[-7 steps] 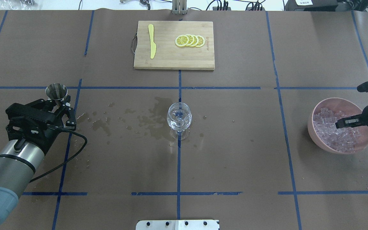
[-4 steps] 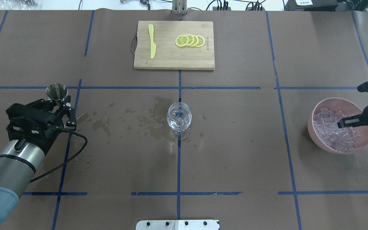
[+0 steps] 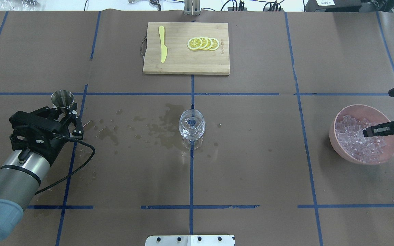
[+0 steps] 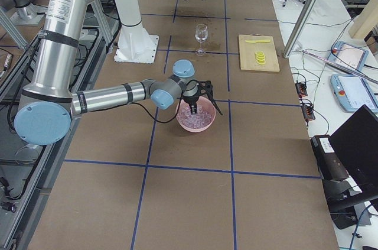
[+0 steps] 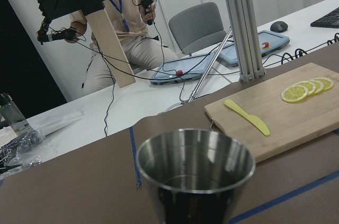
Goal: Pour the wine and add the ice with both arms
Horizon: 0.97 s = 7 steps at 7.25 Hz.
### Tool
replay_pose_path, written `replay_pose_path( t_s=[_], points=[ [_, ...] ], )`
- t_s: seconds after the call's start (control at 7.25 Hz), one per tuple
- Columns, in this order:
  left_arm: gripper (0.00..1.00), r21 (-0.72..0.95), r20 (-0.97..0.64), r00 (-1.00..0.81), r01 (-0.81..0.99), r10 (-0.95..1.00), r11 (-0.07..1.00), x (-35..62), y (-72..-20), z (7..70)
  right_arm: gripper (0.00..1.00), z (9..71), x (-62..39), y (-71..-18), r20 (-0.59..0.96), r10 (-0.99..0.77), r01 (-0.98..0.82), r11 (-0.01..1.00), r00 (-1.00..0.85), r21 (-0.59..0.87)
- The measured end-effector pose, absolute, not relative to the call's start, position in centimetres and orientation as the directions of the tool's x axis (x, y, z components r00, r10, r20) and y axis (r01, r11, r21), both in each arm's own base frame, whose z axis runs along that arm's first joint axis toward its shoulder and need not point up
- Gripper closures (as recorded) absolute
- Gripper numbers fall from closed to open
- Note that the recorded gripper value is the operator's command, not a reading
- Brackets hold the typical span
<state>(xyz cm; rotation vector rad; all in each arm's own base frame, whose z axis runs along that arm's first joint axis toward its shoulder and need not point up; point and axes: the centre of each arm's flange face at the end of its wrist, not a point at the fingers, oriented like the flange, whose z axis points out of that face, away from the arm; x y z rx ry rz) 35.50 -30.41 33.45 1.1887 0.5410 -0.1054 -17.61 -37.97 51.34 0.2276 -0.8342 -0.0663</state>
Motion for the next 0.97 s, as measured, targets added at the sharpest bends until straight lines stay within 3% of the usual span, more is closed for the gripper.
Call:
replay_pose_path(
  t_s=[0.97],
  points=[
    [1.0, 0.665, -0.691, 0.721, 0.601, 0.058, 0.443, 37.8, -30.4, 44.1, 1.0, 46.7, -14.1, -38.6, 0.772, -0.111, -0.107, 0.968, 0.626, 0.227]
  ],
)
